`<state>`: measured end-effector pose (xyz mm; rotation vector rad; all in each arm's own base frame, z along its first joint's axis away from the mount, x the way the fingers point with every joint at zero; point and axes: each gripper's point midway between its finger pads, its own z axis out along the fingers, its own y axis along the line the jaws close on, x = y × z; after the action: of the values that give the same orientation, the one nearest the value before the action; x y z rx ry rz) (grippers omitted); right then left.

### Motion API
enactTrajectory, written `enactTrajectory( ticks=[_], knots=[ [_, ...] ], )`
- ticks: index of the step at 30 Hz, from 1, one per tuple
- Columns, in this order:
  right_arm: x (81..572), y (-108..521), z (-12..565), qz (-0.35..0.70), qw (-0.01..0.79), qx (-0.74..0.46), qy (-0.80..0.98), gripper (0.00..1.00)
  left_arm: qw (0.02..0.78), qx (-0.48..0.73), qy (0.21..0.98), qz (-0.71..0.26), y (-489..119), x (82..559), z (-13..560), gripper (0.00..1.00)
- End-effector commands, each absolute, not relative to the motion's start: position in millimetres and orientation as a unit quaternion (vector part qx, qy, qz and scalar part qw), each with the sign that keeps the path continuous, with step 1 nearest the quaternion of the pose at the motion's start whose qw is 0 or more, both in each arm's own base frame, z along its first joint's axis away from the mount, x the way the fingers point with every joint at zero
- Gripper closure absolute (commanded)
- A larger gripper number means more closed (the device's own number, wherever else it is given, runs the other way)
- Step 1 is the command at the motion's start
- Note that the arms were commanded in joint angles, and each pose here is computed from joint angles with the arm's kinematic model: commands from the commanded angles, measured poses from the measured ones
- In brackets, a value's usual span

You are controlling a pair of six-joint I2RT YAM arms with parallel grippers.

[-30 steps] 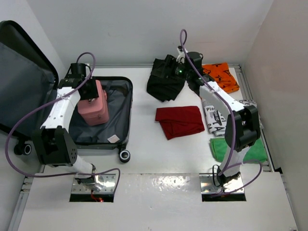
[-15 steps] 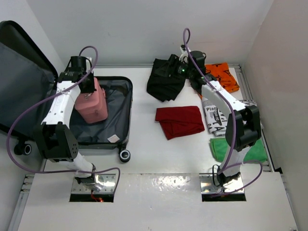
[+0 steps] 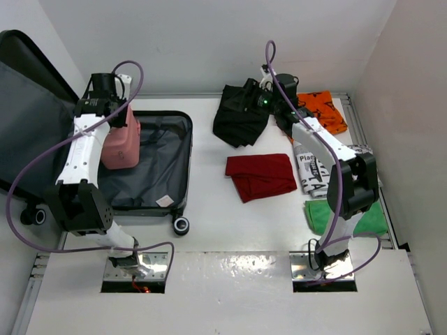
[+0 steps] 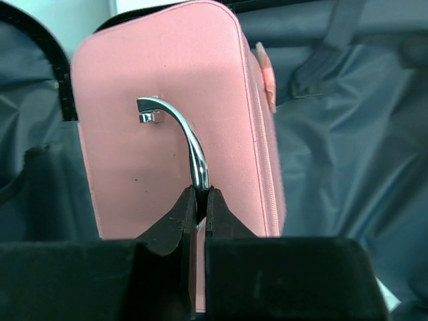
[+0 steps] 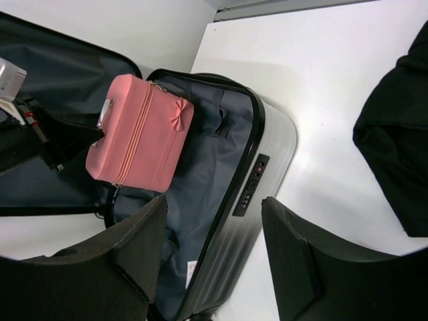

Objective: Pack the luggage

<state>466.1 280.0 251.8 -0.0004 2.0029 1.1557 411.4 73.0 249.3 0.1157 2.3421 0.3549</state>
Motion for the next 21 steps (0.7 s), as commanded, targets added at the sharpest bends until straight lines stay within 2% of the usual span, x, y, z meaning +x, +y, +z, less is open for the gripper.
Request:
enactTrajectory(
  ticks=[1,5,7,8,15,17,18,19,20,21],
  knots=[
    [465.6,291.2,266.4,0.474,0.416,-0.019,0.776,0.42,0.436,0.035,0.879,0.192,102.3,408.9,295.4,1.0],
    [465.0,290.5,262.7,0.475,0.412,-0.018,0.777,0.43,0.432,0.045,0.88,0.192,112.1,408.6,266.6,1.0],
    [463.6,292.5,260.3,0.477,0.407,-0.018,0.779,0.43,0.457,0.054,0.862,0.211,119.6,412.2,266.5,1.0],
    [461.6,294.2,261.6,0.48,0.406,-0.021,0.777,0.43,0.44,0.061,0.871,0.21,119.4,408.8,243.2,1.0],
    [458.3,291.8,256.6,0.474,0.405,-0.031,0.781,0.43,0.447,0.095,0.869,0.188,118.2,413.4,209.3,1.0],
    [456.4,292.0,253.9,0.473,0.404,-0.033,0.782,0.42,0.435,0.093,0.878,0.174,123.3,413.1,194.0,0.86],
    [455.6,291.2,255.2,0.474,0.405,-0.035,0.781,0.41,0.431,0.097,0.882,0.165,121.0,415.1,187.6,0.68],
    [455.3,291.2,254.8,0.473,0.405,-0.037,0.782,0.39,0.432,0.095,0.882,0.164,123.9,414.4,187.4,0.68],
    [453.7,291.5,253.9,0.473,0.404,-0.039,0.782,0.37,0.436,0.1,0.881,0.153,119.9,415.7,187.2,0.53],
    [453.4,290.9,254.0,0.472,0.405,-0.041,0.782,0.35,0.44,0.098,0.879,0.153,122.5,416.8,191.1,0.48]
  ],
)
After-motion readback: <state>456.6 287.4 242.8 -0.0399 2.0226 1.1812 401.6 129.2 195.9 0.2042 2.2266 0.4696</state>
